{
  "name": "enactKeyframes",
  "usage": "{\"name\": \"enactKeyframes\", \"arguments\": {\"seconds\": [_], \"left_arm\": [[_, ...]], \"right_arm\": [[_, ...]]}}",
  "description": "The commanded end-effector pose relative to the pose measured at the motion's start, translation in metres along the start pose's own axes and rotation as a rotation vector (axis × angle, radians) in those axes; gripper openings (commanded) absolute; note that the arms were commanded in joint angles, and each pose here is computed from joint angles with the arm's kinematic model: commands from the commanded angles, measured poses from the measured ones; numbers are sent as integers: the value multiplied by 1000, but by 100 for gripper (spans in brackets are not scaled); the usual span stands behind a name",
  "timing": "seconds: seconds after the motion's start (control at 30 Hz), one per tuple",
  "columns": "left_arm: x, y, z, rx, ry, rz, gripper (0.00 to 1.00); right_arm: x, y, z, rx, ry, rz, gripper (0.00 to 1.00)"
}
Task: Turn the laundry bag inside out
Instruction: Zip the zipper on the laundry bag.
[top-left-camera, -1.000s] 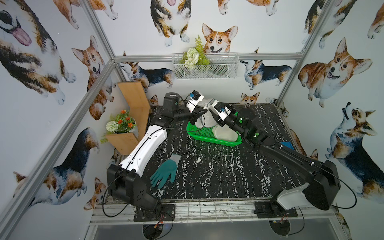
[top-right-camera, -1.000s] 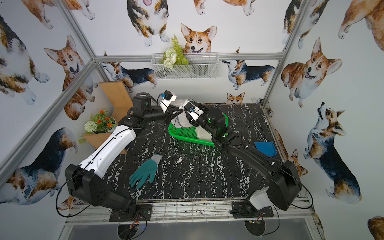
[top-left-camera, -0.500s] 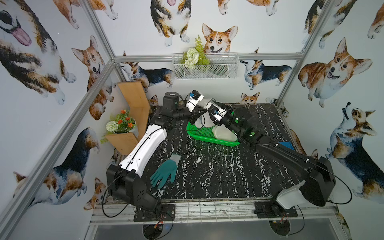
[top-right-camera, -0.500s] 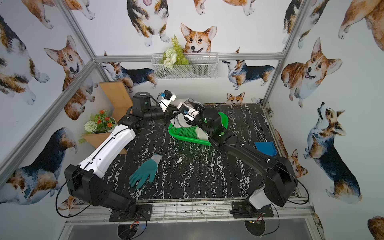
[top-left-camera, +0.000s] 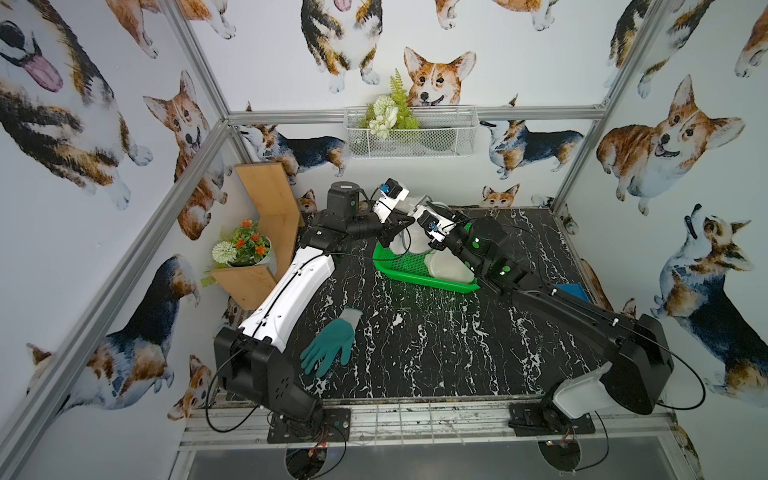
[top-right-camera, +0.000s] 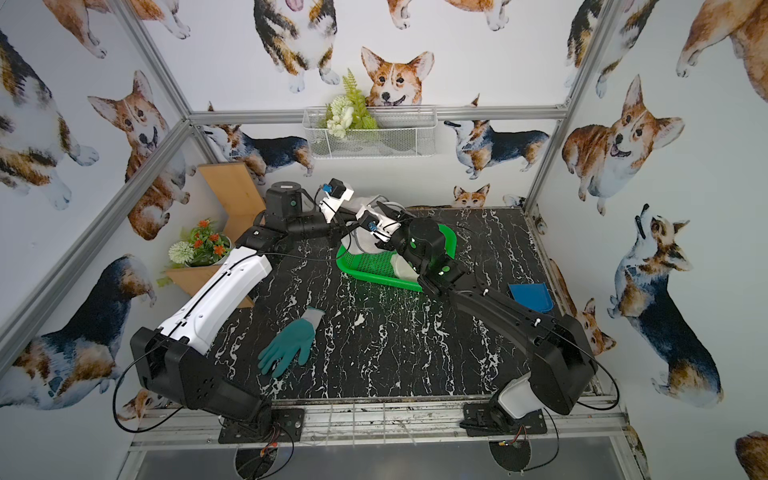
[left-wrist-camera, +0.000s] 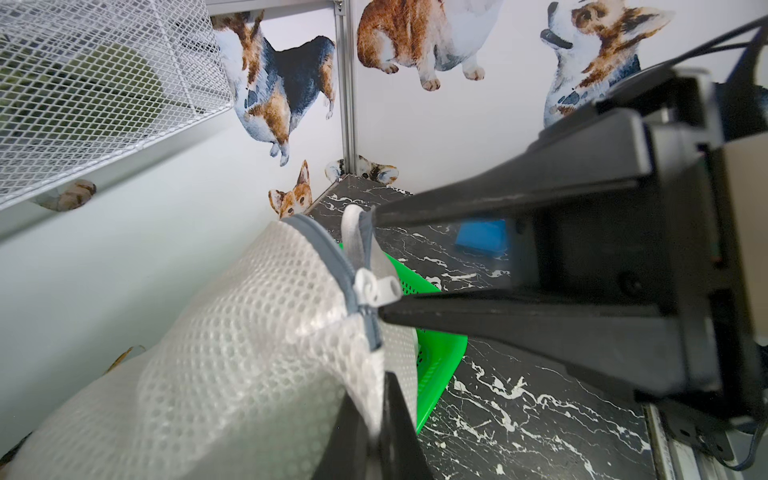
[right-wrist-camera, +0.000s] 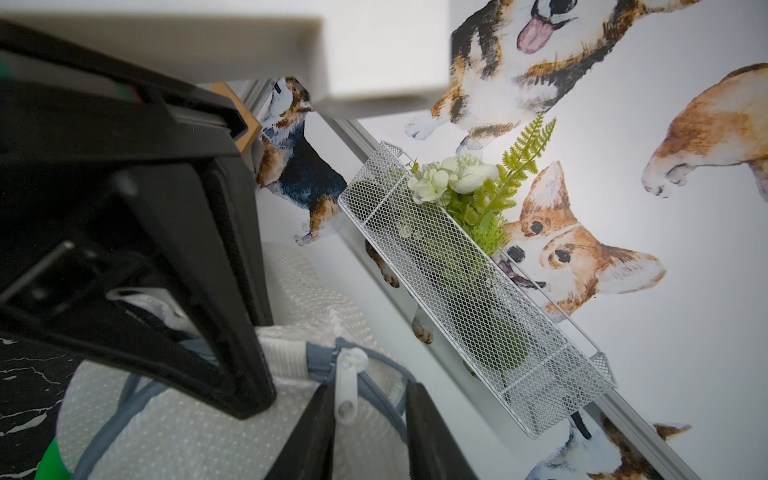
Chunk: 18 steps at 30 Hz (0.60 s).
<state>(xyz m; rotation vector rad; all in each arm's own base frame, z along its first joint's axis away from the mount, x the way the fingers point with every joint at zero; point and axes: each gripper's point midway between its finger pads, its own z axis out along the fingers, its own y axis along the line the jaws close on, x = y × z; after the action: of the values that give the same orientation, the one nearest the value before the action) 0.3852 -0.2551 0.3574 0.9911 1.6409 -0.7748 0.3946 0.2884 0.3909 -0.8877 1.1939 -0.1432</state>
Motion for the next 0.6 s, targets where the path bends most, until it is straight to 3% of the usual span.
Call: {"name": "enactKeyframes", "arguments": {"seconds": [0.0, 0.37, 0.57], "left_arm": [[-4, -2, -1, 13, -7, 13, 0], [-3, -6, -3, 31, 6, 29, 0], [-3, -6, -3, 22, 16, 39, 0]], "right_arm": [[-10, -11, -1, 50, -38, 0, 31], [-7, -7, 2, 40, -38, -4, 22], [-10, -5, 1, 27, -49, -1, 12]]}}
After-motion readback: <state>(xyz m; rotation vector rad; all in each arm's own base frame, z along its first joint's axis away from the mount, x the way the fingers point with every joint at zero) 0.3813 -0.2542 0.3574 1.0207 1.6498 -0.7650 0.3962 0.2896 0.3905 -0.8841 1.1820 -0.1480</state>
